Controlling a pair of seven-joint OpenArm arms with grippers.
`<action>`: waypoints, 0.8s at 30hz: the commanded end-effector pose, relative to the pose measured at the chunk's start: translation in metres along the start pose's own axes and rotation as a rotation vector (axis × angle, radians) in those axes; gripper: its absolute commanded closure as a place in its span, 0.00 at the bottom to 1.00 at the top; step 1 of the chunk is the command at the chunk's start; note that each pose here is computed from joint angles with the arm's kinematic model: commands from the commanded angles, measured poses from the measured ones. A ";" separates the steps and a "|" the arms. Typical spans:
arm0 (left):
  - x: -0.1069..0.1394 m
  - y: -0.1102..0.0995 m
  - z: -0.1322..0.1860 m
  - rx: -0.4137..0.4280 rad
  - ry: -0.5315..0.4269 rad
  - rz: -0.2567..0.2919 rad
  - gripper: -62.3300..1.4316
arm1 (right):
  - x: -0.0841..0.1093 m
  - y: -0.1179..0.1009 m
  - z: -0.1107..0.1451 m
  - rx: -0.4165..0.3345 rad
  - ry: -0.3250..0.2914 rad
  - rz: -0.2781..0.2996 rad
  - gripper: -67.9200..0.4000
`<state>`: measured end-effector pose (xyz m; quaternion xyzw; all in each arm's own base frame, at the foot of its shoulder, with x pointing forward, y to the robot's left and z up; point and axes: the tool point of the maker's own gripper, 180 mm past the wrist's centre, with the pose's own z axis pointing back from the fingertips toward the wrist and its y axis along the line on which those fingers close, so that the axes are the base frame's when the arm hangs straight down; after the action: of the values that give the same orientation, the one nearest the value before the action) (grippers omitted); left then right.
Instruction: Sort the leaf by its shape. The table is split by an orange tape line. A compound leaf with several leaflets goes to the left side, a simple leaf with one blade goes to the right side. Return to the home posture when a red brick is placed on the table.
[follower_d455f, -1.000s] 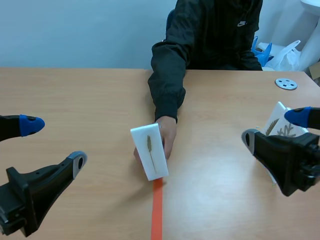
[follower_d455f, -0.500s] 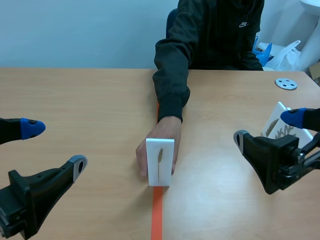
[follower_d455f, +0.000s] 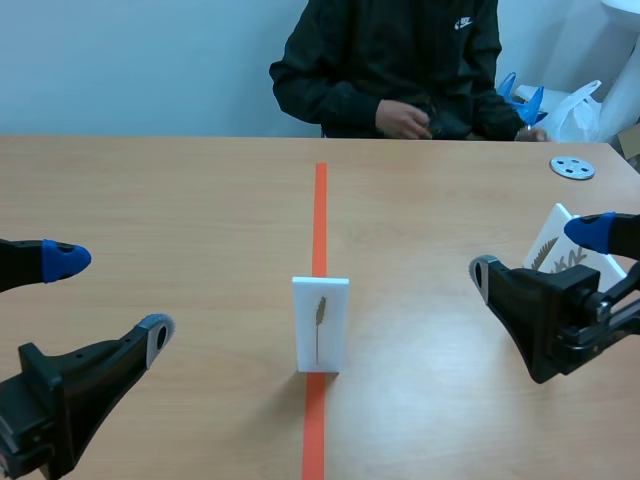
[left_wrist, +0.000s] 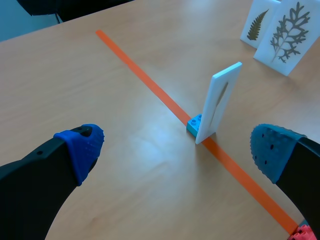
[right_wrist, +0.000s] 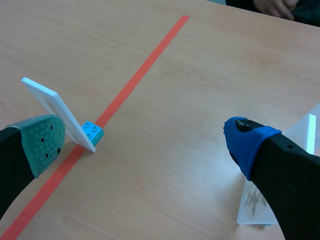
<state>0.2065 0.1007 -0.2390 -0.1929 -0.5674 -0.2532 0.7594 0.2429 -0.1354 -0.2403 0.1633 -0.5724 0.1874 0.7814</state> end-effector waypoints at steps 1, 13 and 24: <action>0.006 -0.002 -0.001 -0.004 -0.028 0.010 0.00 | 0.011 0.000 0.000 0.007 -0.029 0.016 0.00; -0.002 -0.011 -0.001 -0.054 0.020 -0.039 0.00 | 0.011 0.000 0.000 0.007 -0.029 0.017 0.00; -0.019 0.005 -0.023 -0.082 0.028 -0.059 0.00 | 0.011 0.000 0.000 0.007 -0.029 0.017 0.00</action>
<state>0.2230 0.0991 -0.2661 -0.1926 -0.5447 -0.3062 0.7566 0.2429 -0.1354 -0.2403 0.1633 -0.5724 0.1874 0.7814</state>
